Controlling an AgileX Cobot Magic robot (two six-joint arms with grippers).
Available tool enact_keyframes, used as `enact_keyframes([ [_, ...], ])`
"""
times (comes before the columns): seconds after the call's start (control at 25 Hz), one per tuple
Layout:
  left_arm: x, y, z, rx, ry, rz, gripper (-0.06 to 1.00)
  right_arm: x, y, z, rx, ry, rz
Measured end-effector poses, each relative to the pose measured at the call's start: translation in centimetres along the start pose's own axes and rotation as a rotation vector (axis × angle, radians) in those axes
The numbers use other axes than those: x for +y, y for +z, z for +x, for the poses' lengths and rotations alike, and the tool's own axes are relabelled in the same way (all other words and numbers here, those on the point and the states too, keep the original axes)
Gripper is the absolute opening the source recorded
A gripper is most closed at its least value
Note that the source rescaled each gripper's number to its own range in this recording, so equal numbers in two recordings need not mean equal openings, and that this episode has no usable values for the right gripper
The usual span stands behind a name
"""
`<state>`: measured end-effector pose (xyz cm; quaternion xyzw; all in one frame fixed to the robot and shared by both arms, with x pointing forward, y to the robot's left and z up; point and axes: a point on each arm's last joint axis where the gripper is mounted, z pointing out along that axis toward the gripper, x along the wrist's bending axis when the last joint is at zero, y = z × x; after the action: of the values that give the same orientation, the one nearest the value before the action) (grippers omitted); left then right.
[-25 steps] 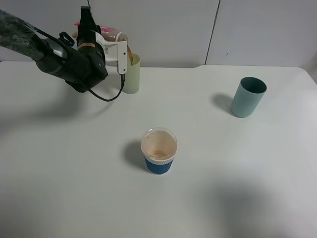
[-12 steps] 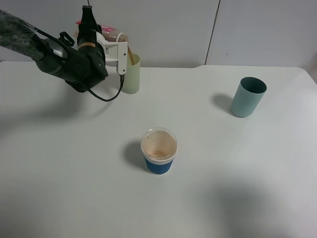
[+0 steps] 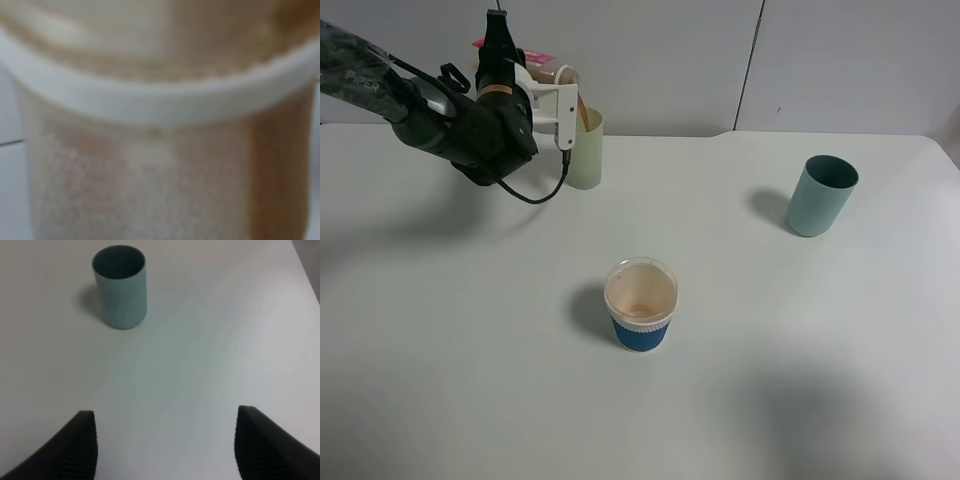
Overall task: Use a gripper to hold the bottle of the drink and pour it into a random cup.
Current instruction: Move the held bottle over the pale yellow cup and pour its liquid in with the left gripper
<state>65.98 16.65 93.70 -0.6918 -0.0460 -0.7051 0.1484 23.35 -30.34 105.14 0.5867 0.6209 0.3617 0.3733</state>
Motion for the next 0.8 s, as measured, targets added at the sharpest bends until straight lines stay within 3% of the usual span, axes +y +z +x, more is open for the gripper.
enact_keyframes([
  [0.8, -0.1, 0.17, 0.17, 0.023, 0.073, -0.01, 0.0, 0.0, 0.0, 0.0, 0.0, 0.0, 0.0],
])
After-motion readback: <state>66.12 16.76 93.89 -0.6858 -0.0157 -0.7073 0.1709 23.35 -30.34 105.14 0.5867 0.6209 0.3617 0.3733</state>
